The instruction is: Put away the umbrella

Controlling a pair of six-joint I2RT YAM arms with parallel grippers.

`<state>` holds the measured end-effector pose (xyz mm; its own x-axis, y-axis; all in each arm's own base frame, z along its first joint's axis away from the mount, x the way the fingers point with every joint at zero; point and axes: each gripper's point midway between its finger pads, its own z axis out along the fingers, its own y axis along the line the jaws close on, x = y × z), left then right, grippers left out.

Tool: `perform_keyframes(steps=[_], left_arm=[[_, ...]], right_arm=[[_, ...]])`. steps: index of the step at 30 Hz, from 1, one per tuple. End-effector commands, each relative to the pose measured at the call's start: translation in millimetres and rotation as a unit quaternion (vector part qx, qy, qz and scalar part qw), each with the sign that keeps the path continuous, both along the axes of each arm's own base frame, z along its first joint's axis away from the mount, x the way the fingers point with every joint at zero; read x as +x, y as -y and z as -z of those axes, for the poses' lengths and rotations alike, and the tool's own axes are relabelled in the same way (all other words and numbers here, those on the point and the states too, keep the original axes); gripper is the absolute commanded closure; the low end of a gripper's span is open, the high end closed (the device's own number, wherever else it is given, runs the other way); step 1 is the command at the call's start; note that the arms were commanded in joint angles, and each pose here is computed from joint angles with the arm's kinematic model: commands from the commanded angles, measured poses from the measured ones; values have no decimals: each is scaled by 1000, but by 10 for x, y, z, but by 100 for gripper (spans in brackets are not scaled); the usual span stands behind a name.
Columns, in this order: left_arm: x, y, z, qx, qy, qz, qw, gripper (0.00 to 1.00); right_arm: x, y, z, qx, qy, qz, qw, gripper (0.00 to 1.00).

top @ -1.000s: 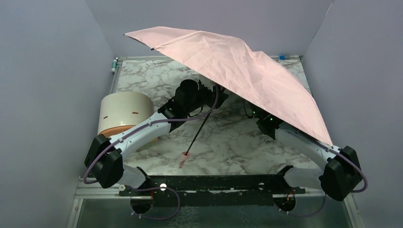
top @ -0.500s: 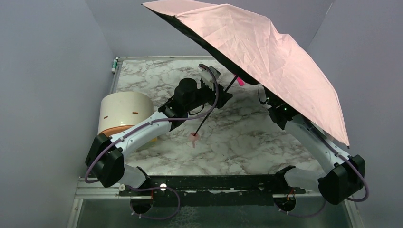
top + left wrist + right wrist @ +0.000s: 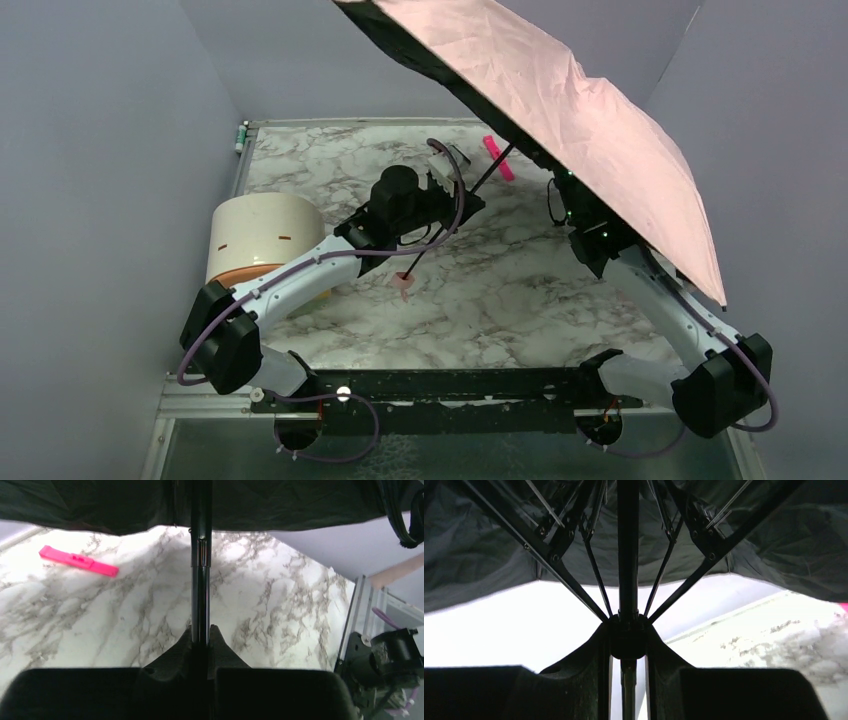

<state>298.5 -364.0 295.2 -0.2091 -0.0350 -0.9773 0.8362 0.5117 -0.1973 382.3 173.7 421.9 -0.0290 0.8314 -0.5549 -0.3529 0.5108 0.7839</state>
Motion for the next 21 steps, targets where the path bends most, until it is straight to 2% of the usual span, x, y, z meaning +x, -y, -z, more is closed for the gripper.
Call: perform_keyframes(steps=[1,4,7,14,21], left_arm=[[23,-31,-367,-38,39,-8,998,100],[27,-56,-392,-38,44,-14,998,100],[41,-86,-398,-36,49,-23,998,100],[68,-125,-405,-34,54,-34,997,100],[66,-133,-402,-32,58,-34,997,100]], right_arm=[[-460,-621,626,-25,-57,-134,989,99],[-642,-870,1098,-38,-106,-163,980,99],[-744,-993,1321,-39,-131,-182,974,99],[-860,-1116,1516,-38,-155,-202,966,100],[-787,-868,1345,-4,-145,-141,979,99]])
